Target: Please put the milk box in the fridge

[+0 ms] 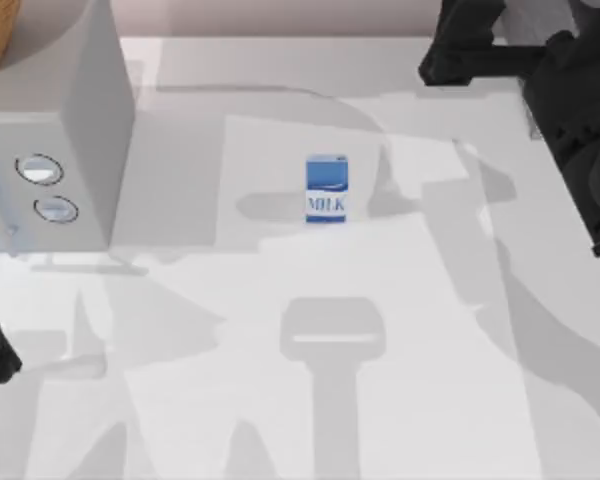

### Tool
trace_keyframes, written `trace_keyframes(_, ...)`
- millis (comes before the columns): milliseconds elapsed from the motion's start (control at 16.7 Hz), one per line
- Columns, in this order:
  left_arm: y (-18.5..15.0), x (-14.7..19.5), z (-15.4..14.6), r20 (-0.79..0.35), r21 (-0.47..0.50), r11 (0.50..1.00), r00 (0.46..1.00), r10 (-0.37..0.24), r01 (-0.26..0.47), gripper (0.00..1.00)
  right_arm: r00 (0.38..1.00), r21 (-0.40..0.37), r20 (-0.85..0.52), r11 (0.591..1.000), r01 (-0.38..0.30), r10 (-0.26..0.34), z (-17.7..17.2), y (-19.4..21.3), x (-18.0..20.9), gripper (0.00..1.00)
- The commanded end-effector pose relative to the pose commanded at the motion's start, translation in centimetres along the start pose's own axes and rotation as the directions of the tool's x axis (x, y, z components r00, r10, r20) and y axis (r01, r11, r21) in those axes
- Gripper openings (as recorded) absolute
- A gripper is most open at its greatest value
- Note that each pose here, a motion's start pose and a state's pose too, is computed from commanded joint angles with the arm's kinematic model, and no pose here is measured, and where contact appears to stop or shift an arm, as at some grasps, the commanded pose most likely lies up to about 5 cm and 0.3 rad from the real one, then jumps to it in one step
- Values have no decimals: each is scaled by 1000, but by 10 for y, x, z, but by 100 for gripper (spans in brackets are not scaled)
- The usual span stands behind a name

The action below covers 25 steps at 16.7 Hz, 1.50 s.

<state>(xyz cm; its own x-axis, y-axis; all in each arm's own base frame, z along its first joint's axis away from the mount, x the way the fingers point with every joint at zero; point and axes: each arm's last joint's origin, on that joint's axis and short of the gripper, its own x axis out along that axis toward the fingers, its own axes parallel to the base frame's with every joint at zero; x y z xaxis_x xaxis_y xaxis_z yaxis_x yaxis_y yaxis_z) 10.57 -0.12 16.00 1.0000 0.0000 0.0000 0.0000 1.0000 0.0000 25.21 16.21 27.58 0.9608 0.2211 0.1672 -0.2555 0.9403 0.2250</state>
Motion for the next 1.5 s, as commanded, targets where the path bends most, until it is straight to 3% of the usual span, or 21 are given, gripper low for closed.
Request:
trace_keyframes(180,0,0,0,0,0,1000,1000,0,0,100,999,42,-30,999,25,-23,-48,40,37,100)
trace_keyframes(360,0,0,0,0,0,1000,1000,0,0,100,991,21,-104,996,91,-88,-115,64,57,100)
trace_keyframes(780,0,0,0,0,0,1000,1000,0,0,100,929,-188,-264,958,216,-261,-248,72,51,100)
trace_keyframes(1020,0,0,0,0,0,1000,1000,0,0,100,906,-260,-293,938,231,-304,-274,69,44,100)
trace_keyframes(1500,0,0,0,0,0,1000,1000,0,0,100,906,-260,-294,938,230,-304,-277,65,54,100)
